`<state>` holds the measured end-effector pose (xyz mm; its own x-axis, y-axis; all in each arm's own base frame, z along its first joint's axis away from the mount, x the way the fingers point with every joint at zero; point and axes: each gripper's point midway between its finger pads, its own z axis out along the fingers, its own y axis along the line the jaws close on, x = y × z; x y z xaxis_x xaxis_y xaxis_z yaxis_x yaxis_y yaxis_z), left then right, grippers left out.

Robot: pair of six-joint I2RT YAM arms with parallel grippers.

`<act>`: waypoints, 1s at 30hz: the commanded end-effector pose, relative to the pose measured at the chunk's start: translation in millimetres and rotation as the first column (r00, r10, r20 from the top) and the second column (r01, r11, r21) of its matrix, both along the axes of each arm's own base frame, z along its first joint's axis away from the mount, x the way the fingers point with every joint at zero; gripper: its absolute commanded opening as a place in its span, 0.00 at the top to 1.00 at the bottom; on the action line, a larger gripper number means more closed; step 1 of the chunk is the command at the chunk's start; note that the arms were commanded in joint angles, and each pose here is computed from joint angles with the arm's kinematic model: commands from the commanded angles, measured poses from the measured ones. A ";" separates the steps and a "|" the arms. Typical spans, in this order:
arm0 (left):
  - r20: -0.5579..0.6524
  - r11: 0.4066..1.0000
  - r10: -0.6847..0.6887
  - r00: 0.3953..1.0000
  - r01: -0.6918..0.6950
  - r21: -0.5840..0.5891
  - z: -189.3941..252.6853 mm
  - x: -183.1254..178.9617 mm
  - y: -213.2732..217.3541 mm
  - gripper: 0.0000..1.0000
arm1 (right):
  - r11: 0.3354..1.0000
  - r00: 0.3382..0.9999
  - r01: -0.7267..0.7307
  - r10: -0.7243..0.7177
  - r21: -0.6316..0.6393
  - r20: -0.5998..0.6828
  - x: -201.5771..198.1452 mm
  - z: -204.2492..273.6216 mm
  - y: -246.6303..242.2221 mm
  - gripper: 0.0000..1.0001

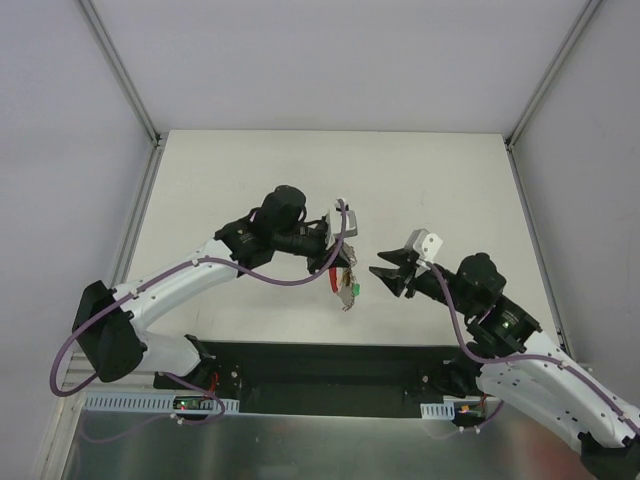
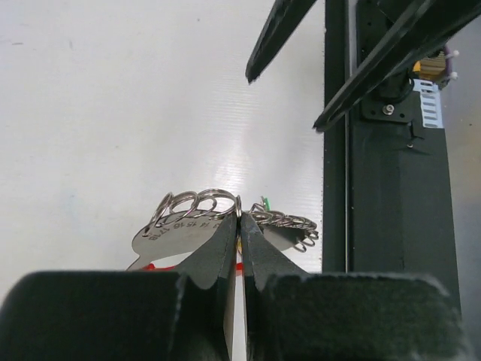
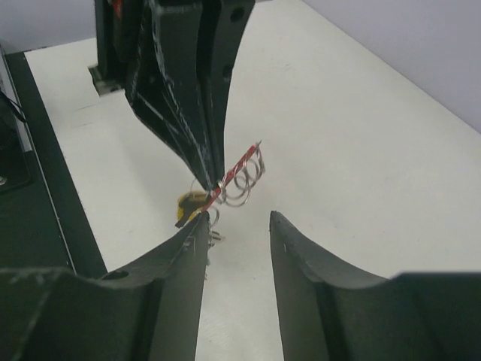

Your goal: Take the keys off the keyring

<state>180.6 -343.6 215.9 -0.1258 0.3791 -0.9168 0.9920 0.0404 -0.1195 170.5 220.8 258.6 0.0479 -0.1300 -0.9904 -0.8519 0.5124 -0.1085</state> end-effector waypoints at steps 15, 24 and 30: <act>-0.269 0.939 -0.084 0.959 0.167 0.300 -15.2 -53.6 49.0 1.00 | 0.997 0.998 0.021 -0.016 0.076 -0.066 35.9 -25.0 31.5 0.57; -0.200 0.953 -0.202 0.959 0.240 0.186 4.4 -68.5 40.2 1.00 | 0.969 0.953 0.046 0.031 0.243 -0.301 41.3 -29.7 54.4 0.56; -0.124 0.961 -0.203 0.971 0.222 0.165 4.1 -66.8 40.9 1.00 | 0.929 0.869 0.039 0.150 0.368 -0.471 31.6 -12.1 71.7 0.55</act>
